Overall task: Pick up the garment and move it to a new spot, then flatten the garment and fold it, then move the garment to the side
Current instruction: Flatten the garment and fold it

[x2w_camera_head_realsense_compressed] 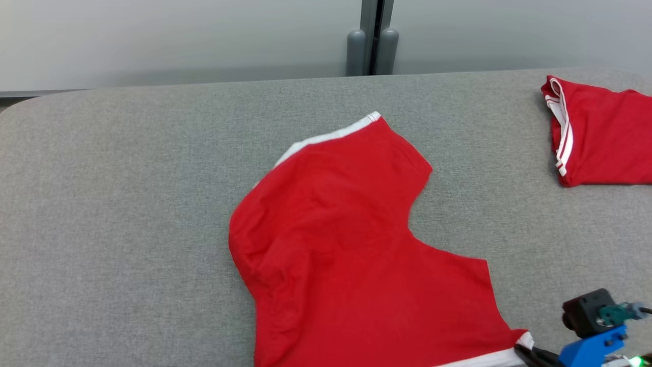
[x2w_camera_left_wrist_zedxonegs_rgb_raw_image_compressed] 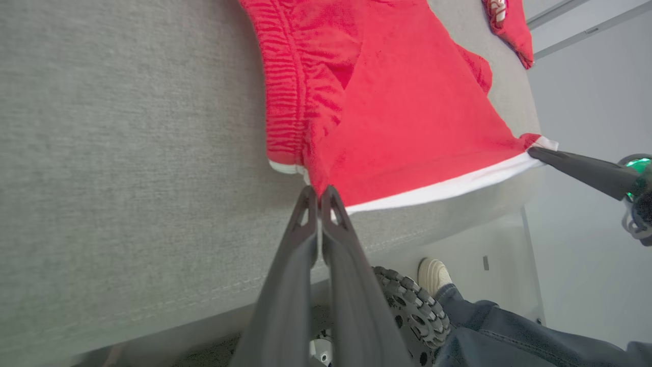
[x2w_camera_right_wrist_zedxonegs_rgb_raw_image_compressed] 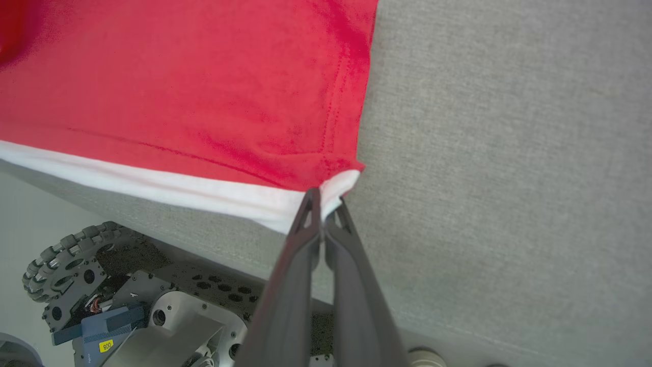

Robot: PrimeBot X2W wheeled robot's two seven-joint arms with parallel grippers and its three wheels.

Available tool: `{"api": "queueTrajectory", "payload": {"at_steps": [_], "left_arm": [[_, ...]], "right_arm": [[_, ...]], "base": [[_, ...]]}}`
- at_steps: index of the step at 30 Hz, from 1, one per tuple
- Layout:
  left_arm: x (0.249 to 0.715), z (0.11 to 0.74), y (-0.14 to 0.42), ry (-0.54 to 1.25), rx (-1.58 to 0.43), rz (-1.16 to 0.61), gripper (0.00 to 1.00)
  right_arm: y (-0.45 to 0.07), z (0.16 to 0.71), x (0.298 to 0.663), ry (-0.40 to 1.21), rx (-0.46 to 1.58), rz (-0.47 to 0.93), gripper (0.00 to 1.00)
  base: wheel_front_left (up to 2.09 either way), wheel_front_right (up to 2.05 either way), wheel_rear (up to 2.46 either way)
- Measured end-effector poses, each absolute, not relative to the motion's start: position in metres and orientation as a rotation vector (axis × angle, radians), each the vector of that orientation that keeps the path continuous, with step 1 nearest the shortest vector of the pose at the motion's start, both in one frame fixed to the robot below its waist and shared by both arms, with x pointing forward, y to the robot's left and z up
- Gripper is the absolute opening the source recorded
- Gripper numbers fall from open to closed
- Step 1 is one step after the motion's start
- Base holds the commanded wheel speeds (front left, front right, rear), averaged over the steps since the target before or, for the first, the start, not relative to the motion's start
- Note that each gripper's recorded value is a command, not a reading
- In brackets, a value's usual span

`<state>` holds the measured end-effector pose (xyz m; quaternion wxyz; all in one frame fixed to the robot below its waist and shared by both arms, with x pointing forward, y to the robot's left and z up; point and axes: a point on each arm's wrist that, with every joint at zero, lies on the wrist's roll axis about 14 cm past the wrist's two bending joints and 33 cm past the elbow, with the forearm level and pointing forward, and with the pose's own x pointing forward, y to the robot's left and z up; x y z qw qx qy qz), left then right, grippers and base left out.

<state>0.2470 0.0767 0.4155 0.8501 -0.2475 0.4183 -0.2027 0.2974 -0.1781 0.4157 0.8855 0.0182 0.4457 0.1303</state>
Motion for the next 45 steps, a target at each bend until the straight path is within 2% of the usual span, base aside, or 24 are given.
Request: {"api": "queueTrajectory", "payload": {"at_steps": [3,8,16,24,30,36,45], "left_arm": [[0.235,0.423,0.072,0.924,-0.52,-0.482,0.0],[0.248,0.445,0.07,0.907,-0.501,-0.58,0.0],[0.307,0.466,0.077,0.923,-0.47,-0.658,0.0],[0.388,0.472,0.089,0.854,-0.522,-0.578,0.0],[0.433,0.461,0.1,0.828,-0.558,-0.494,0.0],[0.457,0.433,0.119,0.848,-0.586,-0.391,0.0],[0.463,0.406,0.129,0.859,-0.614,-0.336,0.0]], "right_arm": [[-0.183,0.429,0.292,0.942,0.033,0.253,0.0],[-0.188,0.456,0.309,0.882,-0.038,0.249,0.0],[-0.164,0.497,0.374,0.745,-0.1,0.373,0.0],[-0.139,0.517,0.458,0.611,-0.106,0.446,0.0],[-0.118,0.508,0.504,0.591,-0.109,0.489,0.0],[-0.104,0.491,0.542,0.572,-0.099,0.5,0.0],[-0.09,0.461,0.586,0.552,-0.061,0.484,0.0]], "base": [[0.0,0.0,0.0],[0.0,0.0,0.0],[0.0,0.0,0.0],[0.0,0.0,0.0],[0.0,0.0,0.0],[0.0,0.0,0.0],[0.0,0.0,0.0]]}}
